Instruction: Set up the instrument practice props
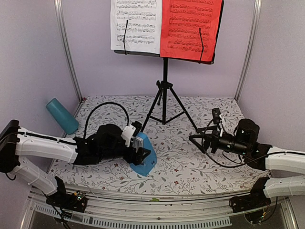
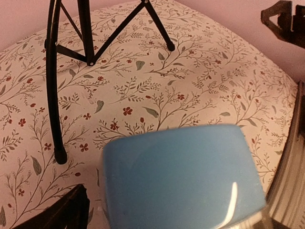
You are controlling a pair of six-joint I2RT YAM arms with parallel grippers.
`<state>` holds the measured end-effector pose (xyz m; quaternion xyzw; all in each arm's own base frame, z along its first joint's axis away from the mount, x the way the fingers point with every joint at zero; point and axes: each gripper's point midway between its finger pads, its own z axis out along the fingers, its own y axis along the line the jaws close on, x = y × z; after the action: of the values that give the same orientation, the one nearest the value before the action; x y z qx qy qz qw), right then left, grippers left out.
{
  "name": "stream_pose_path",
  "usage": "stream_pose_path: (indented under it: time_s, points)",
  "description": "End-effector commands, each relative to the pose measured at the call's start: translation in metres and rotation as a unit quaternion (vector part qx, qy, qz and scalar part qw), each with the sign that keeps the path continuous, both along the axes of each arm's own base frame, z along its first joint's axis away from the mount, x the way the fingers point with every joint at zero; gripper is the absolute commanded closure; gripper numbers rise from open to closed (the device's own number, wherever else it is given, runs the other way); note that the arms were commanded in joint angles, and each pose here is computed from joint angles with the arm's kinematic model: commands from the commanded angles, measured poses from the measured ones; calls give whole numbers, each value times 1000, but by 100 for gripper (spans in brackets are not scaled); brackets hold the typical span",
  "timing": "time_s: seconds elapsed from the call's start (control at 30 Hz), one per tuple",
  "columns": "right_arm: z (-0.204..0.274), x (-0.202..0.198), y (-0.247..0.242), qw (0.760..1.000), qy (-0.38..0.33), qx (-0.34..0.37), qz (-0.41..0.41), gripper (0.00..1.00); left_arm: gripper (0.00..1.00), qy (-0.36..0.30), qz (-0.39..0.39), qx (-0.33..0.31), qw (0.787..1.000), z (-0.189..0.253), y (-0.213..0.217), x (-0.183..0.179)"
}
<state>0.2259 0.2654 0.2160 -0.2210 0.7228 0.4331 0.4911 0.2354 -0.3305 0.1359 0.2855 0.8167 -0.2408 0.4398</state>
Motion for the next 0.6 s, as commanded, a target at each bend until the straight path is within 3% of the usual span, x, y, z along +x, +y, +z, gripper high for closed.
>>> stream_pose_path:
  time_s: [0.0,0.57]
  points:
    - [-2,-2,0,1000,-3,-8,3,1,9,-9,-26,-11,1000,2,-6,0]
    - [-1,-2,6,1000,3,-4,15,1,18,-25,10,-16,1000,-5,-15,21]
